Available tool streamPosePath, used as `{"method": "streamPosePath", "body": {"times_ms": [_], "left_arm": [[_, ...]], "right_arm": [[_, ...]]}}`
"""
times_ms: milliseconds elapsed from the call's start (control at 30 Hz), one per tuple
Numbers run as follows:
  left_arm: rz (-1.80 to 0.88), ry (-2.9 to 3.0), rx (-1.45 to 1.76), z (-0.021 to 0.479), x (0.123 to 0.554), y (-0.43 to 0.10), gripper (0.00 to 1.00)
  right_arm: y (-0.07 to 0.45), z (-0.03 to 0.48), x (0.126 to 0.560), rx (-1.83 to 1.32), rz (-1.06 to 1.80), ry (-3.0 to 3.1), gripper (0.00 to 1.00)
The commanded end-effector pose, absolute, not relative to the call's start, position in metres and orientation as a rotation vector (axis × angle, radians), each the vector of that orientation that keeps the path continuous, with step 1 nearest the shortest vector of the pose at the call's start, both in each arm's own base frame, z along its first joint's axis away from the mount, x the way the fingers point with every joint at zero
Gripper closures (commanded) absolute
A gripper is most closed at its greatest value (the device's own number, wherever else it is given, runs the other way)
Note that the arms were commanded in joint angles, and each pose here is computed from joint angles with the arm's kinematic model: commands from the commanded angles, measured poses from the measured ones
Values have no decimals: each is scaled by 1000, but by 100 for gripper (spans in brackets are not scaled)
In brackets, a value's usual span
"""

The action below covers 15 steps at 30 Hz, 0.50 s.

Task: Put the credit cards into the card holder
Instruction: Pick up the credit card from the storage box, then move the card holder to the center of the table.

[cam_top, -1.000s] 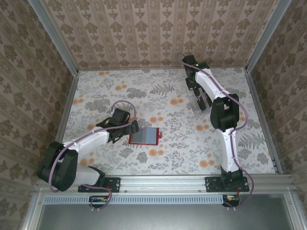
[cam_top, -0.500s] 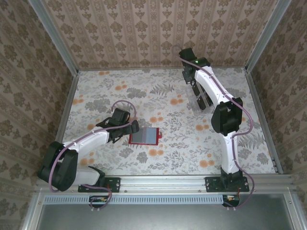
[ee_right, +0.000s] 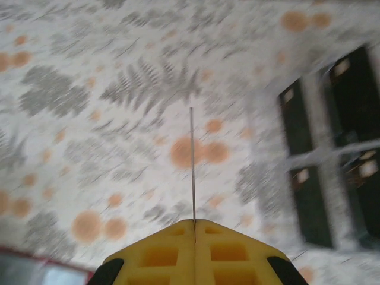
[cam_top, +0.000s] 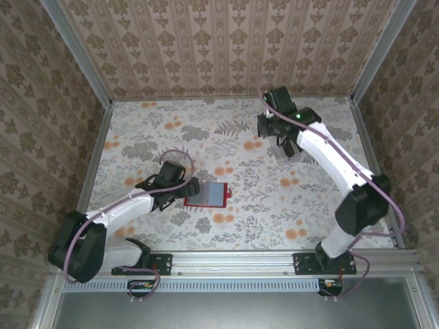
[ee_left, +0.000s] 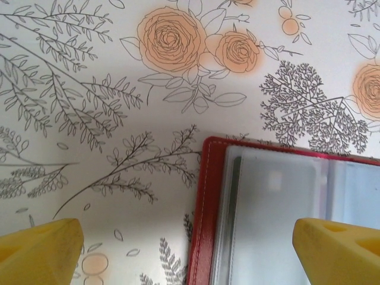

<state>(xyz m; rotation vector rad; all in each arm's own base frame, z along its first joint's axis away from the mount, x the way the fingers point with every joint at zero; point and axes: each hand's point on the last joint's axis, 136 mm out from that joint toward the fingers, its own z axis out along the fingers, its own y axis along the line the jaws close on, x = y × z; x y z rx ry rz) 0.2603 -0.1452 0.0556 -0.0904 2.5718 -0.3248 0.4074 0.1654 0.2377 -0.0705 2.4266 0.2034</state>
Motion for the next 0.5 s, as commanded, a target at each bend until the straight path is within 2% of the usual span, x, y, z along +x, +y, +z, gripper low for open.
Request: {"method": "streamPosePath", "body": {"times_ms": [0, 233, 467], "left_arm": [[-260, 2558, -155, 58, 251, -132, 0], [-170, 2545, -201, 60, 232, -116, 0], [-119, 2533, -199, 67, 229, -112, 0]], "right_arm": [[217, 233, 380, 13, 597, 2383, 100], [282, 192, 315, 62, 775, 2387, 100], [324, 149, 292, 161, 753, 2389, 100]]}}
